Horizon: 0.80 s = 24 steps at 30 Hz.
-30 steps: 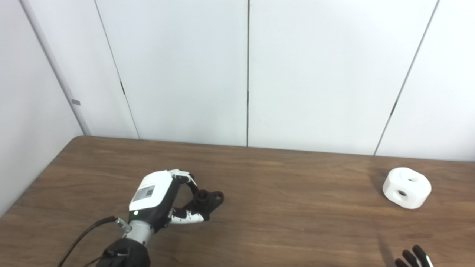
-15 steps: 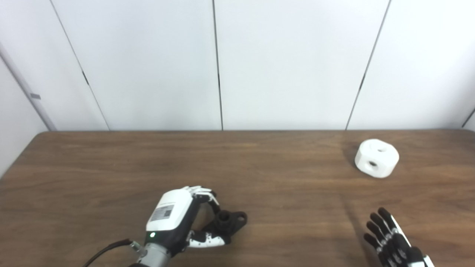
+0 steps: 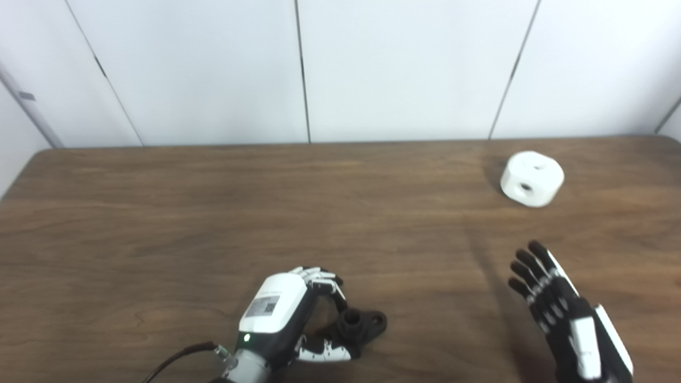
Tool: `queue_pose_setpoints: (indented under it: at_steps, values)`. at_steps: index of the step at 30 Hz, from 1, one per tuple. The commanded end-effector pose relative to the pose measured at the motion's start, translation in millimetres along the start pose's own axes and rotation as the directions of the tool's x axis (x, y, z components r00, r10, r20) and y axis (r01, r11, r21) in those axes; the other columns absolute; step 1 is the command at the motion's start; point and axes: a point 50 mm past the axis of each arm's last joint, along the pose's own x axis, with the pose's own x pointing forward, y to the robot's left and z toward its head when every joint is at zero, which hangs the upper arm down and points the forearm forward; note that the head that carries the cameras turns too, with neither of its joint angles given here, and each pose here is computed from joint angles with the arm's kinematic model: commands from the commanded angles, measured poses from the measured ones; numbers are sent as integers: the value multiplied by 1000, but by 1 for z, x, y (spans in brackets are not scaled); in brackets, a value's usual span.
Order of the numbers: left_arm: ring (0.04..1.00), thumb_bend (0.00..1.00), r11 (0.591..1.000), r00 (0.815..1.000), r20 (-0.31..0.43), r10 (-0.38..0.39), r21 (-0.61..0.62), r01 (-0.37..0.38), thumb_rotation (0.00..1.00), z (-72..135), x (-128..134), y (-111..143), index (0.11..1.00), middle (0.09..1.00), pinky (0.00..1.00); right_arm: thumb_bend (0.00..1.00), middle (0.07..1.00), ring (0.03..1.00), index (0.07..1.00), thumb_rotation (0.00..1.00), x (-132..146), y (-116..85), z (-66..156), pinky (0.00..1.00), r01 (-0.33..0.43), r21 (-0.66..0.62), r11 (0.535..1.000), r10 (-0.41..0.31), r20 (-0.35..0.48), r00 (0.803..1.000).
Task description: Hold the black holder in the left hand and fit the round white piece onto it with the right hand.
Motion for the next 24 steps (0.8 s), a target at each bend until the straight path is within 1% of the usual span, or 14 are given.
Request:
queue_pose_setpoints:
  at_steps: [1, 6, 14, 18, 21, 24]
  values:
    - [868, 511, 1000, 999, 46, 13, 25, -14, 53, 7, -5, 6, 490, 789, 905, 704, 938, 929, 946, 950, 0, 5, 16, 908, 10, 5, 1000, -11, 58, 998]
    - [872, 512, 999, 997, 69, -37, 36, 35, 52, 13, -12, 0, 490, 791, 902, 697, 937, 928, 946, 963, 1, 7, 23, 908, 12, -5, 1000, -12, 55, 998]
    - [862, 512, 999, 995, 83, -49, 29, 47, 50, 17, -16, -5, 489, 782, 894, 712, 935, 931, 947, 964, 3, 4, 34, 919, 33, -18, 999, -32, 44, 999]
    - [866, 513, 999, 996, 76, -43, 34, 40, 50, 16, -15, -2, 489, 783, 894, 642, 939, 927, 961, 947, 8, -3, 40, 929, 64, -27, 998, -62, 43, 997]
    - [870, 513, 999, 996, 77, -40, 35, 37, 49, 15, -15, -2, 489, 786, 893, 592, 936, 924, 963, 888, 14, -7, 44, 922, 80, -51, 996, -77, 47, 996]
    - [866, 513, 999, 996, 81, -39, 38, 36, 49, 15, -15, -3, 489, 782, 891, 572, 942, 931, 971, 831, 25, -13, 49, 923, 88, -101, 991, -82, 60, 995]
